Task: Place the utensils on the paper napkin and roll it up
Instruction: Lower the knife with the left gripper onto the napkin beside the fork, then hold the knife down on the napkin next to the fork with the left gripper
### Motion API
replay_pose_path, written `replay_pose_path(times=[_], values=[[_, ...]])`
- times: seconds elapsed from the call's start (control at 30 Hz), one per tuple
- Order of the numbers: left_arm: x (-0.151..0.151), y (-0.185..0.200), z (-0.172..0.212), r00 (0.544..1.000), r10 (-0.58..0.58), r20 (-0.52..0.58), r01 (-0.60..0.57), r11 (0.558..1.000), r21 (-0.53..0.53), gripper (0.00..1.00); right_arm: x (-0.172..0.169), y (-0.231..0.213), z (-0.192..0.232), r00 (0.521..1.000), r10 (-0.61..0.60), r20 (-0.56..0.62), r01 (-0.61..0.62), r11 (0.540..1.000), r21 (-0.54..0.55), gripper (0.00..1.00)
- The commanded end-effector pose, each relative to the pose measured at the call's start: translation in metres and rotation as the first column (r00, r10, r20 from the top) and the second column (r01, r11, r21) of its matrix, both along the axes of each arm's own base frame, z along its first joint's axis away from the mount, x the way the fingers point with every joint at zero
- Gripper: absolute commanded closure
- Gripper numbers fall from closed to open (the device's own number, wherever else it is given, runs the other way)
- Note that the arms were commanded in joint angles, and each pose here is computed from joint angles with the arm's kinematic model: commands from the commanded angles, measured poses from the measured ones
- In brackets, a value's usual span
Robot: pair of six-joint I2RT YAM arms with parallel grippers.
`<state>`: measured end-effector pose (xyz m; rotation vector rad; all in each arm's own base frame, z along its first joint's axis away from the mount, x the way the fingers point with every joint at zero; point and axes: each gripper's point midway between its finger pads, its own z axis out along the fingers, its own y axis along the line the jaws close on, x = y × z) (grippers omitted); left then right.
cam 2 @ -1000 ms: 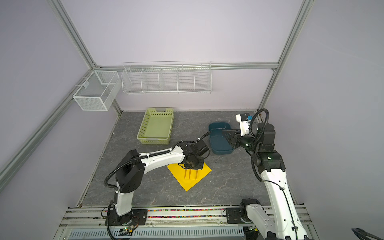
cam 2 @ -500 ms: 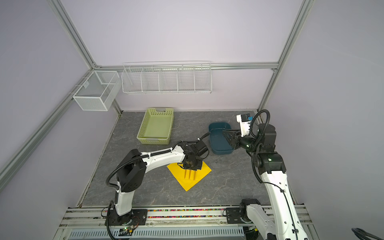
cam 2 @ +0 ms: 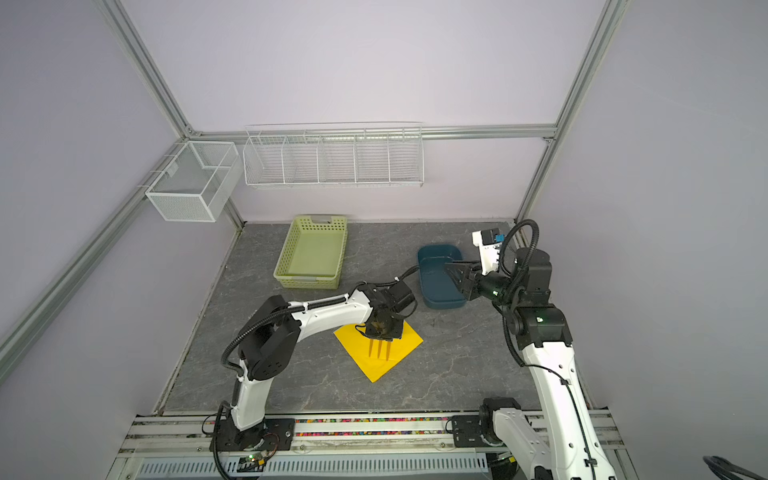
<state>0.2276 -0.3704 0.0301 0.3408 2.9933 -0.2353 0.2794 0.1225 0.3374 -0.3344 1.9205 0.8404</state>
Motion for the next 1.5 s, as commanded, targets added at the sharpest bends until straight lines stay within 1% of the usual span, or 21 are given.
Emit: replay_pose_path(times=[0.0,0.23,0.67,1.0,1.27,1.47], values=[[0.003,-0.001,-0.004,1.000,0.018,-0.012,-0.018,1.000,0.005,0.98,-0.003,-0.001,0.006,0.999,0.009,0.036,-0.008,1.000,-0.019,0.67],[0.005,0.002,-0.006,1.000,0.023,-0.008,-0.023,0.999,0.029,0.97,-0.004,0.000,0.008,0.999,0.013,0.038,-0.012,1.000,-0.020,0.67],[0.013,0.003,-0.001,0.999,0.040,0.022,-0.041,0.999,0.034,0.97,-0.006,0.000,0.011,0.999,0.018,0.044,-0.017,1.000,-0.023,0.67],[0.012,0.005,-0.006,0.999,0.043,0.008,-0.043,0.998,0.043,0.96,-0.006,0.001,0.012,0.999,0.022,0.048,-0.021,1.000,-0.023,0.67],[0.010,0.006,-0.010,0.999,0.043,-0.003,-0.043,0.998,0.046,0.92,-0.008,0.001,0.012,0.998,0.025,0.051,-0.024,0.999,-0.023,0.67],[0.008,0.008,-0.012,0.999,0.047,-0.008,-0.047,0.998,0.048,0.92,-0.009,0.001,0.014,0.998,0.027,0.054,-0.026,0.999,-0.025,0.67]])
